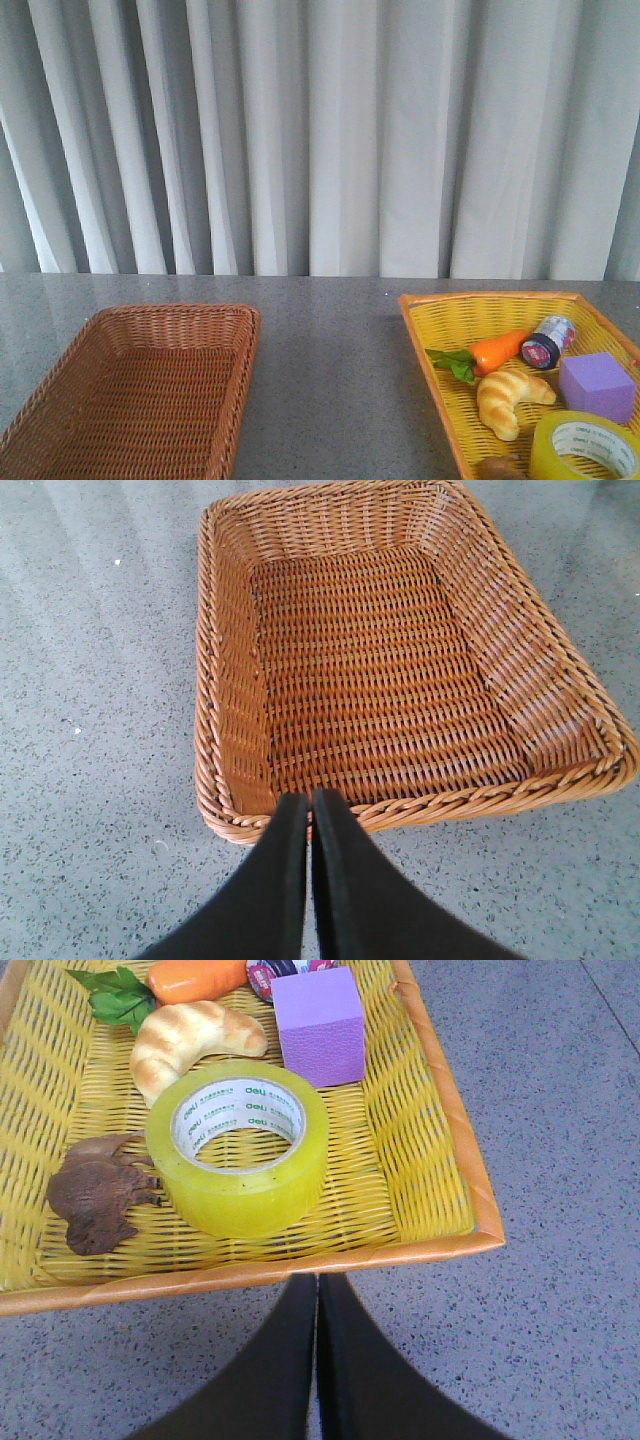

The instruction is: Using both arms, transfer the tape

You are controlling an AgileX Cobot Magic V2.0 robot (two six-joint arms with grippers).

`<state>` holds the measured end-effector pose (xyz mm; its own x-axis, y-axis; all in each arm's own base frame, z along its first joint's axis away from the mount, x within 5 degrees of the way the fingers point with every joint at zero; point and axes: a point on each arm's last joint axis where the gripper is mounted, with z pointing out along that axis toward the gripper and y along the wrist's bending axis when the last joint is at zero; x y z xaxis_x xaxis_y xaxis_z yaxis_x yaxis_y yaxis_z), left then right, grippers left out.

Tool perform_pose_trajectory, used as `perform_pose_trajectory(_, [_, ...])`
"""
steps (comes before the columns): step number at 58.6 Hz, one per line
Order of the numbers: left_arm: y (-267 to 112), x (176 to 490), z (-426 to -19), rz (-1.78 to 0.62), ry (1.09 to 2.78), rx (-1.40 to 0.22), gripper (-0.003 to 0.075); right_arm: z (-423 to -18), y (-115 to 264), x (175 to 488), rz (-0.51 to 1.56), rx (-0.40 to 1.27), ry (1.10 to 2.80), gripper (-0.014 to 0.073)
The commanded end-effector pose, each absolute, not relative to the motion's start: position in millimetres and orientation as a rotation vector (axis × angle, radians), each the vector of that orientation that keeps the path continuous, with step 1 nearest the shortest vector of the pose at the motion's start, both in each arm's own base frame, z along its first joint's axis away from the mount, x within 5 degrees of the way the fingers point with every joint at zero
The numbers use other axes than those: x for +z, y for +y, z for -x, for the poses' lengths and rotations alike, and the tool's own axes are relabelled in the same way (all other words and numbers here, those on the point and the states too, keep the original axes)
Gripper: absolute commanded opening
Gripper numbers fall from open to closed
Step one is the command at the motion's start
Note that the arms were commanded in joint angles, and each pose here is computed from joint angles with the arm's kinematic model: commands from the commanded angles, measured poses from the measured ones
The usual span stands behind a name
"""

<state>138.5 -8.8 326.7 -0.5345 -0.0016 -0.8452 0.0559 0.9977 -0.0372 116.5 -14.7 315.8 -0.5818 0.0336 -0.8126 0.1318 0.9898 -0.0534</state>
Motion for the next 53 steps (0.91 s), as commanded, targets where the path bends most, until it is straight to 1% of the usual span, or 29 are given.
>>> perform_pose_trajectory(1, [-9, 343, -142, -0.032, 2.038, -0.077, 0.0010, -121, -16, 330, -0.107, -0.145, 2.104, 0.0021])
perform_pose_trajectory(6, [-9, 343, -142, -0.032, 2.038, -0.077, 0.0067, -120, -16, 330, -0.099, -0.150, 2.107, 0.0083])
perform_pose_trajectory(8, [-9, 343, -142, -0.031, 2.037, -0.077, 0.0102, -121, -16, 330, -0.096, -0.152, 2.106, 0.0133])
perform_pose_trajectory(11, [-9, 343, -142, -0.031, 2.034, -0.078, 0.0171, -121, -16, 330, -0.095, -0.152, 2.102, 0.0205])
perform_pose_trajectory(13, [-9, 343, -142, -0.031, 2.034, -0.078, 0.0223, -121, -16, 331, -0.094, -0.152, 2.099, 0.0278])
perform_pose_trajectory(15, [-9, 343, -142, -0.031, 2.032, -0.078, 0.0291, -121, -16, 331, -0.094, -0.152, 2.095, 0.0341])
perform_pose_trajectory(20, [-9, 344, -142, -0.030, 2.022, -0.078, 0.0429, -121, -16, 332, -0.096, -0.149, 2.088, 0.0491])
perform_pose_trajectory(24, [-9, 344, -143, -0.030, 2.015, -0.078, 0.0528, -121, -16, 332, -0.102, -0.145, 2.088, 0.0571])
perform_pose_trajectory(27, [-9, 345, -143, -0.027, 2.013, -0.083, 0.0568, -121, -15, 332, -0.104, -0.141, 2.087, 0.0609])
perform_pose_trajectory(31, [-11, 344, -144, -0.017, 2.013, -0.111, 0.0596, -122, -15, 332, -0.116, -0.121, 2.082, 0.0621])
perform_pose_trajectory(39, [-20, 342, -149, -0.114, 2.023, -0.171, 0.0587, -129, -15, 337, -0.113, -0.117, 2.059, 0.0593])
perform_pose_trajectory(46, [-39, 341, -154, -0.281, 2.030, -0.274, 0.0586, -145, -17, 342, -0.162, -0.108, 2.149, 0.0556])
perform_pose_trajectory(53, [-58, 342, -159, -0.446, 2.031, -0.353, 0.0586, -171, -20, 343, -0.205, -0.129, 2.265, 0.0536])
